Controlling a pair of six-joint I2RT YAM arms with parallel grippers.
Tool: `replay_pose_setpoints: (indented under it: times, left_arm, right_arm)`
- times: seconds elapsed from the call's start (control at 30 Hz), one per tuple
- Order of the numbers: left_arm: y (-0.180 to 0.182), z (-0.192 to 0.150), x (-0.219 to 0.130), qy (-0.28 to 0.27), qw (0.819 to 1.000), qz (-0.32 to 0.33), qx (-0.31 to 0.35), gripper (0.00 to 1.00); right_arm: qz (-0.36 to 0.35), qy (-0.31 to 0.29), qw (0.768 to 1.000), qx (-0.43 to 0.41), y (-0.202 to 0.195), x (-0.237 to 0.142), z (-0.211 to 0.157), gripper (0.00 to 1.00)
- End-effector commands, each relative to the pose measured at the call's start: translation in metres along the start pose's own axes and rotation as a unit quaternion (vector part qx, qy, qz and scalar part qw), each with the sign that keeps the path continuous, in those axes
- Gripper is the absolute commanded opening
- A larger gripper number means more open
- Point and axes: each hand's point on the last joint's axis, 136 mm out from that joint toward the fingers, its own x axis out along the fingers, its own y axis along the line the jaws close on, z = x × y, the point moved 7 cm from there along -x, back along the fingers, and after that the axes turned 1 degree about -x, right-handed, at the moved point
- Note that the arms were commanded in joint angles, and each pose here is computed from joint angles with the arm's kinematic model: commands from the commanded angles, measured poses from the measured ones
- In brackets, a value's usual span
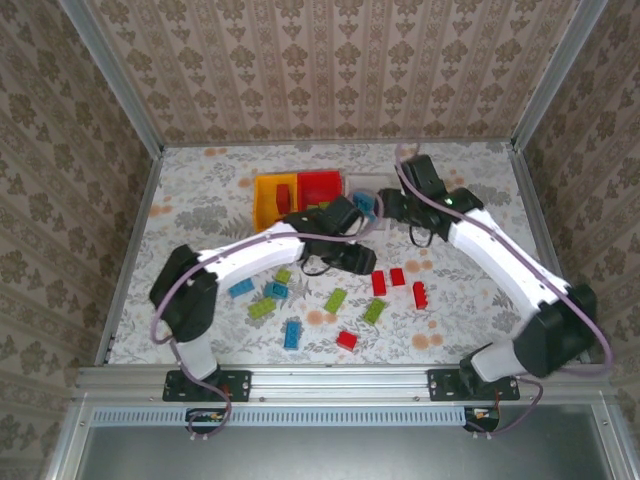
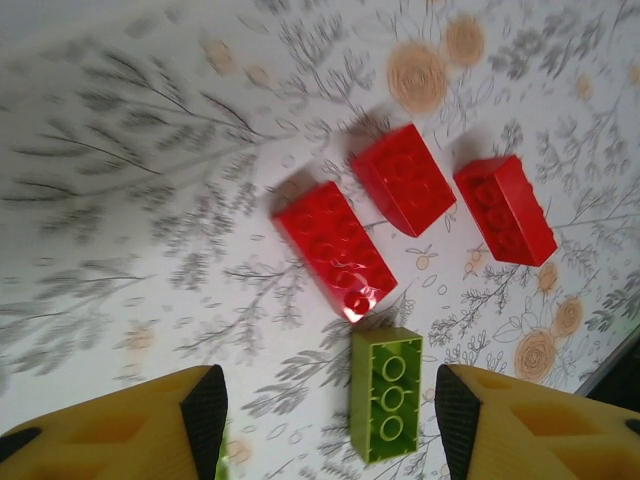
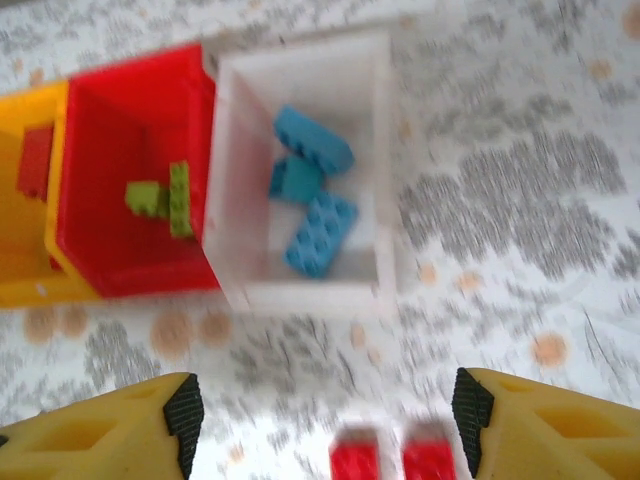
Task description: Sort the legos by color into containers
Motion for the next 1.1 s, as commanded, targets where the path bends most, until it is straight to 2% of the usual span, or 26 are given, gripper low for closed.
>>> replay_pose_setpoints:
  times: [0.0,0.1,0.3,0.43,0.63,0.83,0.97,1.07]
  left_arm:
    - [-0.007,-0.011,0.021,0.05,0.998,0.027,-0.03,0.61]
    - [-0.014,-0.016,0.04,0.079,0.995,0.038,-0.045,0.63]
    - [-0.023,-0.016,0.061,0.097,0.991,0.065,-0.059,0.67]
    - [-0.019,-0.015,0.073,0.115,0.987,0.093,-0.071,0.71]
    - [-0.017,-0.009,0.089,0.121,0.983,0.113,-0.074,0.69]
    - [-0.014,-0.004,0.1,0.12,0.982,0.128,-0.064,0.57]
    - [-0.011,-0.004,0.098,0.113,0.982,0.14,-0.058,0.42]
    - [-0.007,-0.003,0.083,0.091,0.982,0.157,-0.054,0.32]
  right_arm:
    - [0.028,0.047,0.998,0.021,-0.013,-0.025,-0.036,0.75]
    - [0.042,0.079,0.996,0.031,-0.026,-0.047,-0.063,0.78]
    - [0.057,0.109,0.991,0.051,-0.048,-0.082,-0.105,0.8]
    - [0.057,0.118,0.99,0.047,-0.056,-0.091,-0.118,0.8]
    - [0.06,0.115,0.99,0.053,-0.06,-0.096,-0.124,0.79]
    - [0.066,0.118,0.989,0.059,-0.061,-0.095,-0.129,0.79]
    - [0.066,0.118,0.989,0.056,-0.061,-0.094,-0.129,0.78]
    - [0.066,0.117,0.989,0.054,-0.06,-0.093,-0.128,0.77]
